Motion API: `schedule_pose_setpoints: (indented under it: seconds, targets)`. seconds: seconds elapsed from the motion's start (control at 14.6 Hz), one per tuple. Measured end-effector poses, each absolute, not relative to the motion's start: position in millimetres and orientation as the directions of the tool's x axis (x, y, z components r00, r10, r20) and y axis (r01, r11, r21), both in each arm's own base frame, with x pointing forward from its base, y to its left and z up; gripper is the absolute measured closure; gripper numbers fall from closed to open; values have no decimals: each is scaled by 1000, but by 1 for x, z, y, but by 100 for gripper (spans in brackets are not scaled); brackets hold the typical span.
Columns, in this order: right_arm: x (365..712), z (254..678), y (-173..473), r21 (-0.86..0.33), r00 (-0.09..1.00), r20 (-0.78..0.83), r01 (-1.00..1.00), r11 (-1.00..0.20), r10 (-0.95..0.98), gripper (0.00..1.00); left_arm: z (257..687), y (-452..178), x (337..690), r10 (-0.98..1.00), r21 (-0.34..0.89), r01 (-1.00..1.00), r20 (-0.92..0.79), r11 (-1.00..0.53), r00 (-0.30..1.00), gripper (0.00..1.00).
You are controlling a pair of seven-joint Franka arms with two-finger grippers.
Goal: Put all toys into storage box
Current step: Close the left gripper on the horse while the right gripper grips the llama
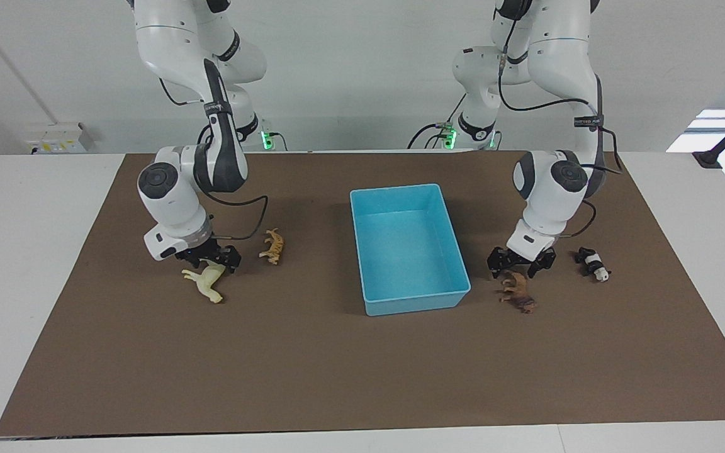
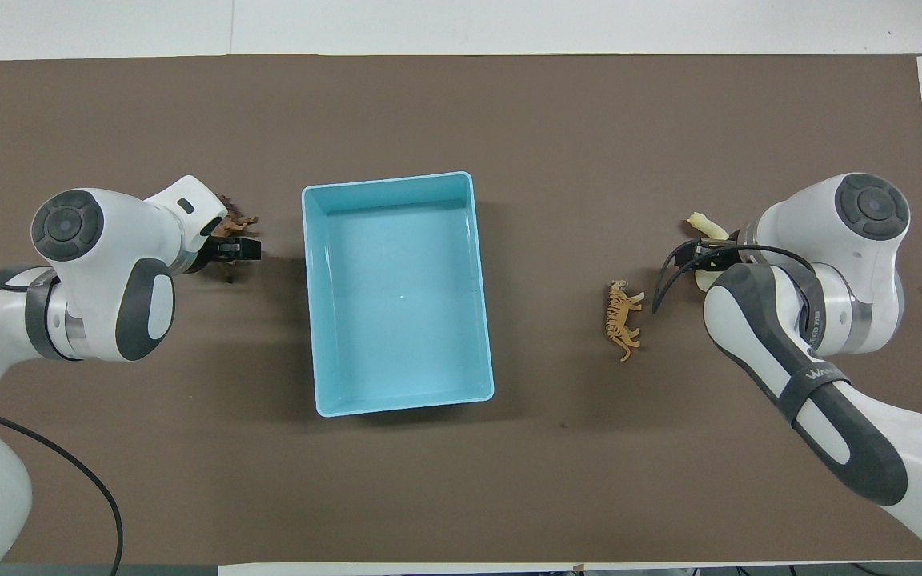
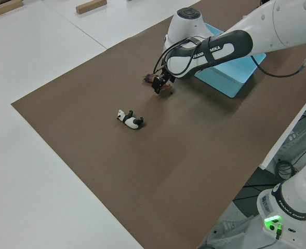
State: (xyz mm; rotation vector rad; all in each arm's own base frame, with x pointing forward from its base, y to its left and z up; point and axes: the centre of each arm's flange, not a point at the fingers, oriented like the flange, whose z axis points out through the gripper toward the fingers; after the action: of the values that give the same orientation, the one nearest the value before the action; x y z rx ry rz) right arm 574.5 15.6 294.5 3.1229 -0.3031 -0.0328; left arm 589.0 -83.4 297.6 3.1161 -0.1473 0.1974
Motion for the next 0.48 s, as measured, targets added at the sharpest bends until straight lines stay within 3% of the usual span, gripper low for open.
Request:
schedule_pose_setpoints:
  seconds: [0.27,0.48]
  targets:
    - [576,296,9,6,980,-17,-196,-981,-196,50,298,-84,595,-97,9,-99,133,-995,986,0]
    - [581,303,2,5,988,-17,-155,-988,-155,52,293,-86,593,-99,10,-101,122,-995,988,2]
